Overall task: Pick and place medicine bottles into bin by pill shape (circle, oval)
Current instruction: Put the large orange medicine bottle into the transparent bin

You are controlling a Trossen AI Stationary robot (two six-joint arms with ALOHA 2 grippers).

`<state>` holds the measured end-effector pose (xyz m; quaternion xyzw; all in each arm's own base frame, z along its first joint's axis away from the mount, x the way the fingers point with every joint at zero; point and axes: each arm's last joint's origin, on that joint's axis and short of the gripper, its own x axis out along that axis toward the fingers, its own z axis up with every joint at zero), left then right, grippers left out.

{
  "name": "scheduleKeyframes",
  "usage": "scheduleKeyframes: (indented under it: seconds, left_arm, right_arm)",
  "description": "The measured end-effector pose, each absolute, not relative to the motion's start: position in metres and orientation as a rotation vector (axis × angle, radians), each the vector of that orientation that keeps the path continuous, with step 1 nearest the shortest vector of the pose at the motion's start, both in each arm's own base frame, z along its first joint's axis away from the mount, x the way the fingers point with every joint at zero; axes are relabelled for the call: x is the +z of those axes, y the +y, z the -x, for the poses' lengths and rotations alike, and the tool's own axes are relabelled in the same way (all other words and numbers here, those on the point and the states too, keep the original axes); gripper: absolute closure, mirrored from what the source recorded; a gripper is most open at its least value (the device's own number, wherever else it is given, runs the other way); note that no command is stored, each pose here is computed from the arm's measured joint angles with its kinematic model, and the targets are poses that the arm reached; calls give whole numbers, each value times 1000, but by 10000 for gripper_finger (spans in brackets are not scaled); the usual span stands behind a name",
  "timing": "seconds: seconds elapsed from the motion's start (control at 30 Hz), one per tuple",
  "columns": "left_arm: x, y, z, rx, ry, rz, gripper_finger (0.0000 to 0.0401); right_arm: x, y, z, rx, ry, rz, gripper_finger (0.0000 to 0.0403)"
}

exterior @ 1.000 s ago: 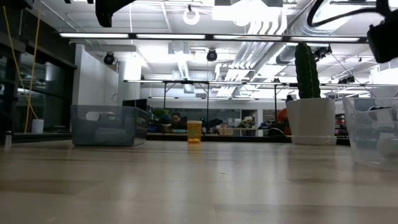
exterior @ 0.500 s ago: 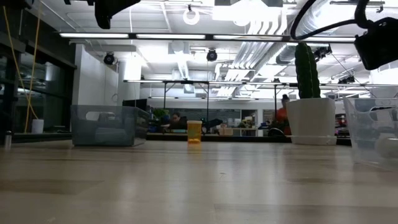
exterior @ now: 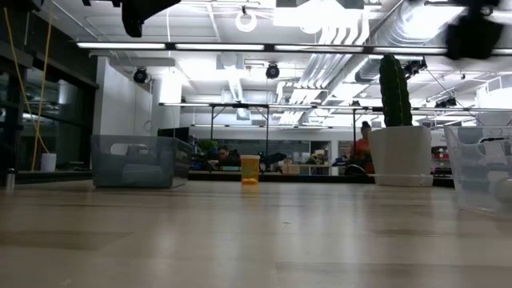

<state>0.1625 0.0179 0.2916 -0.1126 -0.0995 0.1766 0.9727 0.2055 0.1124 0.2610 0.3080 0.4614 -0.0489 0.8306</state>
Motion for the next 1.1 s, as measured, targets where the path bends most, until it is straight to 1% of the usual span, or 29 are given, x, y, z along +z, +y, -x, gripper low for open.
scheduleKeyframes:
  seconds: [0.1,0.2,0.33,0.43,0.53,0.7,0.8,0.9,0.97,1.1]
  left_arm:
    - [292,18,-162,355,-204,247,162]
    - [291,18,-162,351,-209,281,162]
    - [291,18,-163,350,-209,287,162]
    - [291,18,-163,351,-205,280,162]
    - [290,17,-163,347,-183,233,162]
    - [284,17,-164,339,-109,154,162]
    - [281,17,-164,341,-77,150,162]
    - [281,17,-164,339,-73,150,162]
    - [281,17,-164,339,-78,150,162]
    - [283,17,-164,335,-104,199,162]
  right_arm:
    - [287,99,-223,-135,774,-536,155]
    - [298,77,-240,-202,604,-470,155]
    - [290,45,-257,-281,412,-424,155]
    - [280,21,-265,-289,225,-439,155]
    - [280,3,-266,-287,57,-418,155]
    - [279,-8,-265,-313,37,-211,155]
    - [280,-8,-265,-313,41,-168,155]
    - [280,-8,-265,-313,37,-184,155]
    - [279,-8,-265,-331,37,-238,155]
    - [278,-17,-266,-442,68,-328,155]
